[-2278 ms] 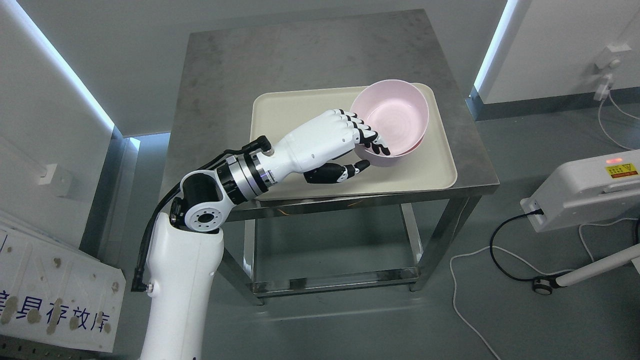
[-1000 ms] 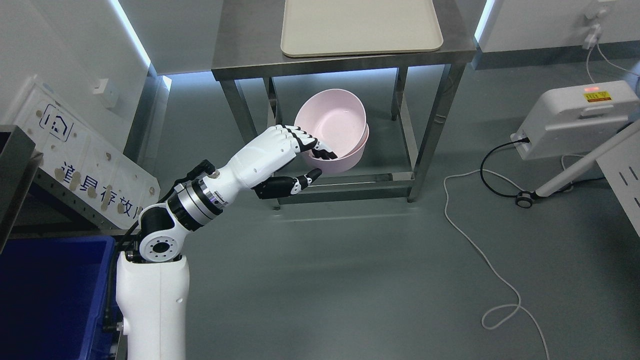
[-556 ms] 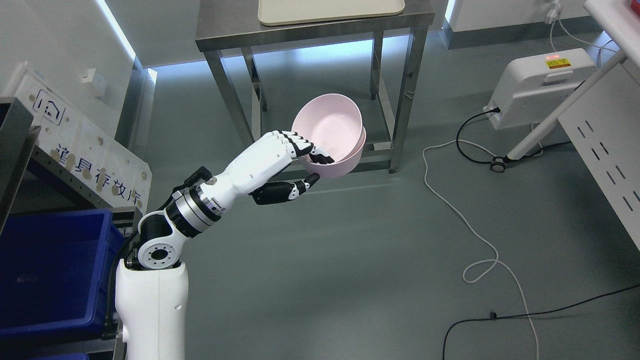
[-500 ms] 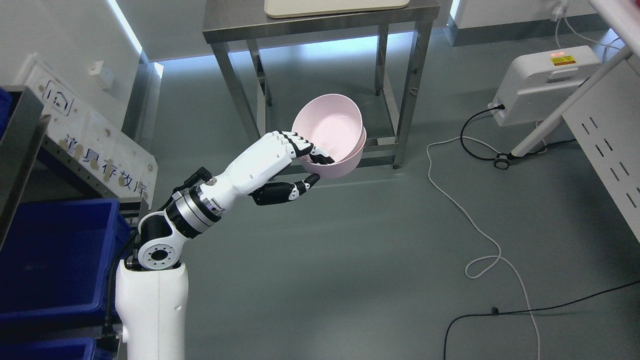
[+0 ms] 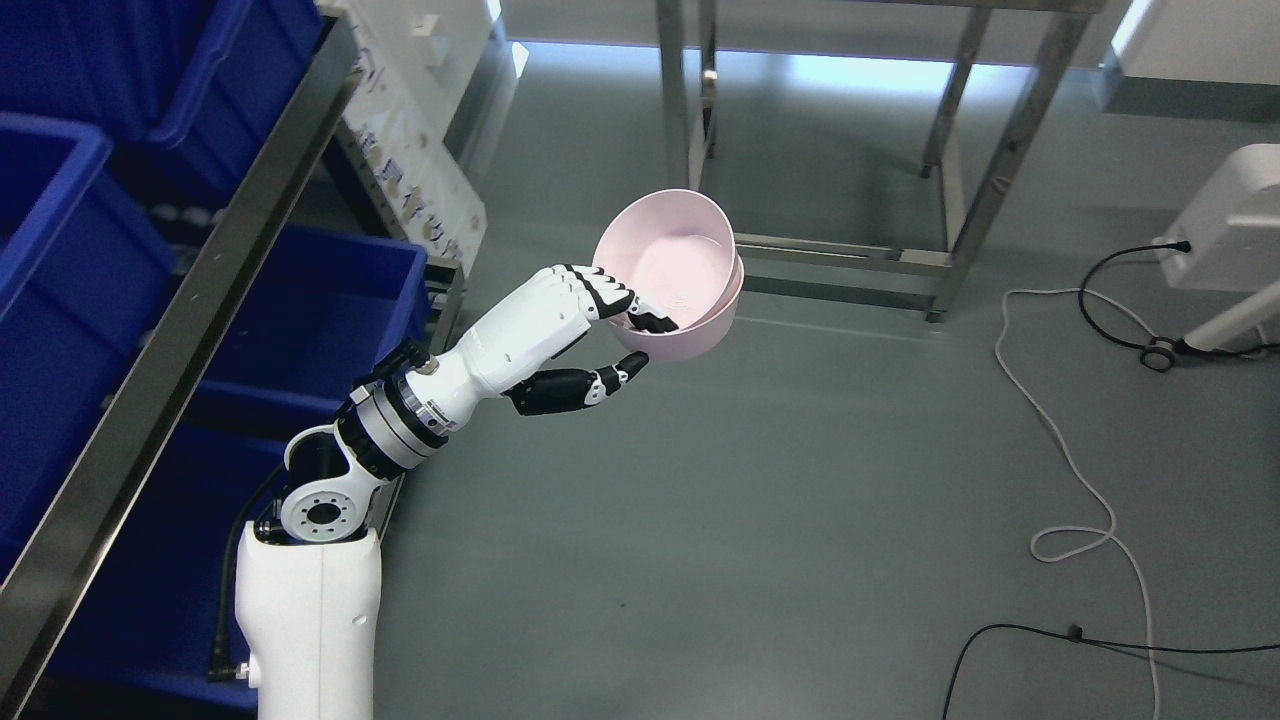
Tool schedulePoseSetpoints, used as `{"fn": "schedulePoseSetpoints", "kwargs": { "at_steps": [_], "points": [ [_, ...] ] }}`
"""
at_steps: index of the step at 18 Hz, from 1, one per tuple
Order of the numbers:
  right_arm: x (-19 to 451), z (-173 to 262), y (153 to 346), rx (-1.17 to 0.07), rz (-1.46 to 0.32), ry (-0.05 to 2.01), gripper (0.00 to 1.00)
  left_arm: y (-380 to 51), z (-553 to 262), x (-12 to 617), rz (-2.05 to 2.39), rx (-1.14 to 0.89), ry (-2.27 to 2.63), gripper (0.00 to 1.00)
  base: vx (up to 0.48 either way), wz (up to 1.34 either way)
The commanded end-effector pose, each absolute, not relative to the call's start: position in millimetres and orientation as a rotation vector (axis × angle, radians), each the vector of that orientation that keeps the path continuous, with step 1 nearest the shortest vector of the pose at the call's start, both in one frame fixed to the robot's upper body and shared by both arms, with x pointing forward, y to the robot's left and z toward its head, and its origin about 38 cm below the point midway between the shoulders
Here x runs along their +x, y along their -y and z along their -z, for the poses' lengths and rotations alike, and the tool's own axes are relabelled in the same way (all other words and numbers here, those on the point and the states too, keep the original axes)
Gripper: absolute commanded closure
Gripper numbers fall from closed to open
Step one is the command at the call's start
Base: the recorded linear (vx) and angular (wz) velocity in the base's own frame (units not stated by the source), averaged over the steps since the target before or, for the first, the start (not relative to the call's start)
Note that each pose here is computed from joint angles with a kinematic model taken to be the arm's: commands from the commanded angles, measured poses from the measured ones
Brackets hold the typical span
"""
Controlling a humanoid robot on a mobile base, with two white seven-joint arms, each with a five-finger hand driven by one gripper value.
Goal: Stack pink IKEA bowls on left shelf middle
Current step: 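Carry the stacked bowls in the left hand while turning toward the blue bins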
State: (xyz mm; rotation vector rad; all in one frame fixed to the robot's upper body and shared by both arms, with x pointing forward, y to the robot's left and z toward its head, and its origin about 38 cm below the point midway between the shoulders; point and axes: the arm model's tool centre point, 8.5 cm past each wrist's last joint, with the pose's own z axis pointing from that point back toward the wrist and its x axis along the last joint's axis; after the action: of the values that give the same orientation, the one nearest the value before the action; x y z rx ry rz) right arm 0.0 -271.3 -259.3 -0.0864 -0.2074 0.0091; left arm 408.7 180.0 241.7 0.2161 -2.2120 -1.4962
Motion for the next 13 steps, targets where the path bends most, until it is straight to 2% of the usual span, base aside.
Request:
{"fn": "schedulePoseSetpoints", "kwargs": {
  "at_steps": [1,4,13],
  "points": [
    [6,258,282.8,-0.105,-0.006,0.225,0.00,-132,-252,392,1.626,0.074,2.296,0.99,-0.277,0.67],
    [6,258,282.8,-0.105,-0.006,0.225,0.00,-114,-284,394,1.652,0.065,2.401,0.99,-0.262,0.73],
    [6,258,282.8,-0.105,-0.006,0.225,0.00,-104,-398,403,1.746,0.277,2.626,0.98,-0.248,0.85]
  ]
}}
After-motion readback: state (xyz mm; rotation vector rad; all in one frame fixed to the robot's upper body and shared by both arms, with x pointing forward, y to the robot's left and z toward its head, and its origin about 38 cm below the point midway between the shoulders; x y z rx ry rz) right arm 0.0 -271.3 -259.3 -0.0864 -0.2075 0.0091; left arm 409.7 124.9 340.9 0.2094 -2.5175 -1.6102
